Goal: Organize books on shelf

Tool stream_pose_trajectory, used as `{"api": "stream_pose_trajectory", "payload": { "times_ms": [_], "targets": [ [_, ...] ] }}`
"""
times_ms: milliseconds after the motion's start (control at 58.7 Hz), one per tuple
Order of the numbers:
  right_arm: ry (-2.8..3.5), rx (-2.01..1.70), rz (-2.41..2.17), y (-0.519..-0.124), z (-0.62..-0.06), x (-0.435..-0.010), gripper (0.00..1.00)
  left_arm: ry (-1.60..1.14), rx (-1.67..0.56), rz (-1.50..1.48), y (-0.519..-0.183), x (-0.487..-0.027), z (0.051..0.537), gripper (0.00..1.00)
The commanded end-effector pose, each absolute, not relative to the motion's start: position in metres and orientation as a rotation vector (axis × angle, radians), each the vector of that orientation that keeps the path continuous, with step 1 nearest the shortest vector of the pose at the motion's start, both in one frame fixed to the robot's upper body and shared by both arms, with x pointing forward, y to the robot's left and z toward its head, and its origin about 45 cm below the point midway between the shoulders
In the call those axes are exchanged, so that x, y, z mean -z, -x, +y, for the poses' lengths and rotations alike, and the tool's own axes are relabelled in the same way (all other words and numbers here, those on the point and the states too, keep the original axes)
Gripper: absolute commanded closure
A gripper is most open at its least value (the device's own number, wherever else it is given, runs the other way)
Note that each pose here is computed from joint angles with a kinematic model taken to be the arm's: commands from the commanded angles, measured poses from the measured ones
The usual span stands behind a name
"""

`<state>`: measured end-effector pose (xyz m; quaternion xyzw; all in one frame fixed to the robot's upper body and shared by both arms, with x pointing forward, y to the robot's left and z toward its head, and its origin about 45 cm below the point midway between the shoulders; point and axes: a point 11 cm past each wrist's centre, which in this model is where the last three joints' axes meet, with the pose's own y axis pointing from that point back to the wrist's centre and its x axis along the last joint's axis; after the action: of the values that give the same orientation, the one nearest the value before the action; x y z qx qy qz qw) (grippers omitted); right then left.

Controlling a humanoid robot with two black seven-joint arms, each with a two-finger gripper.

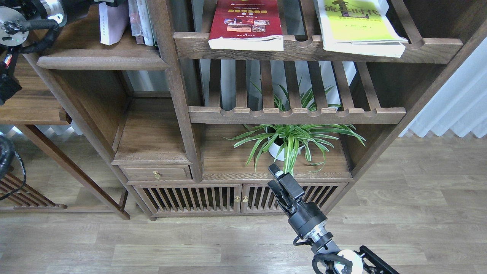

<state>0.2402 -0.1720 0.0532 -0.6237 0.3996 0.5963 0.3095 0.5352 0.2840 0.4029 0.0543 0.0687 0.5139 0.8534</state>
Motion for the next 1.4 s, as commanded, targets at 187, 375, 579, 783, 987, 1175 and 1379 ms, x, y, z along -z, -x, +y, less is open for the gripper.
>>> {"api": "stream_pose_trajectory", "payload": {
  "times_ms": [187,375,579,783,987,1175,1379],
  "targets": [
    [1.574,-1.567,1.058,-0.242,-0.173,-0.054,0.02,-0.075,-0.994,0.129,-0.509,-0.409,0.280,0.45],
    [1.575,-1.566,1.060,-0.242,-0.174,-0.053,0.02,-0.036,-1.039,0.156,-0.488,-0.410,0.295,0.42],
    [1.577,-1.578,1.046,-0.240,-0.168,-0.053,0.02,-0.060,-1.067,0.158,-0.482,-0.403,0.313,0.41],
    [1.576,-1.564,1.048,-0.244,-0.171,-0.056,0.02,-0.092,-1.074,0.153,-0.471,-0.395,0.325,0.41],
    [1.577,-1.559,1.045,-0.246,-0.170,-0.057,0.02,-0.083,-1.056,0.161,-0.455,-0.385,0.326,0.41],
    [1.583,-1.560,1.044,-0.246,-0.170,-0.057,0.02,-0.050,-1.015,0.155,-0.441,-0.385,0.315,0.41],
    [1.627,-1.567,1.061,-0.245,-0.179,-0.055,0.02,0.033,-1.066,0.146,-0.433,-0.405,0.316,0.34]
  ]
}}
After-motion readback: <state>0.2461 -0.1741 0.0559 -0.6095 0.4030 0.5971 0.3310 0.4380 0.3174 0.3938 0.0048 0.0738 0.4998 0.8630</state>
